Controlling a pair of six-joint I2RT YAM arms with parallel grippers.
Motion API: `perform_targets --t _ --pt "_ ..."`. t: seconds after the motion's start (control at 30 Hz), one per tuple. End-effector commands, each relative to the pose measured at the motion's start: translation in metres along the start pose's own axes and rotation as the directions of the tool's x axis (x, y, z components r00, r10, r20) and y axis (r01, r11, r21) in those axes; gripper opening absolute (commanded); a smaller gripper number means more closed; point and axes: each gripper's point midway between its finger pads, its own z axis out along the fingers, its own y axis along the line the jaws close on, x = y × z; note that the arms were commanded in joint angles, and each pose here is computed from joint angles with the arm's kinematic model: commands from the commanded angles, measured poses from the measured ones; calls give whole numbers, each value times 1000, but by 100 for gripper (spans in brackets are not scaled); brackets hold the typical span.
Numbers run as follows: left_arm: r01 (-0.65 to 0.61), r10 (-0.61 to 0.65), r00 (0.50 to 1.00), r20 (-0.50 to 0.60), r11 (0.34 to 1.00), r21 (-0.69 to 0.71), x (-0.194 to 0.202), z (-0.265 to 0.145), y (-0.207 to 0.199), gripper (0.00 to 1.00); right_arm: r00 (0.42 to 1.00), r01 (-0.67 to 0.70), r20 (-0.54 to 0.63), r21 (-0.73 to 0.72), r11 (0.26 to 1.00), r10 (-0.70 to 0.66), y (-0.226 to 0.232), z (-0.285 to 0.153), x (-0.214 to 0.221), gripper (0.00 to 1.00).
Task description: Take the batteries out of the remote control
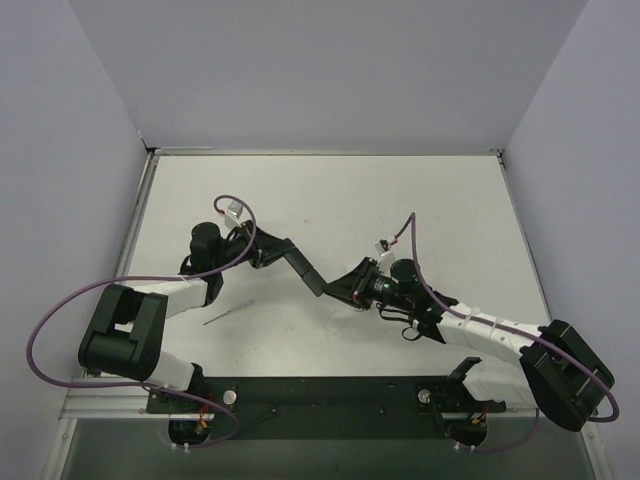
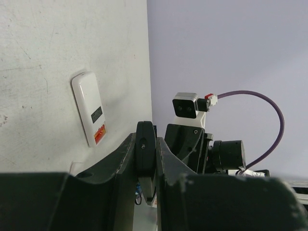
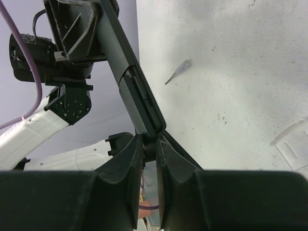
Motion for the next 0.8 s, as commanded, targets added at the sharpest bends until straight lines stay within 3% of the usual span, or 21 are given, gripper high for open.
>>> perform_targets --t 0.0,0.13,0.53,0.77 --pt "-25 23 999 36 998 55 -12 0 -20 0 999 34 23 -36 999 -33 8 -4 -3 8" --pt "-22 20 999 40 998 60 -12 -1 -22 0 999 34 32 -46 998 -33 9 -6 -4 0" --pt "-71 71 996 59 997 12 -19 -1 -8 0 996 48 71 -37 998 -45 10 -14 -9 0" --pt "-180 184 983 -1 962 -206 -21 1 34 0 991 74 113 6 997 -74 6 -22 -17 0"
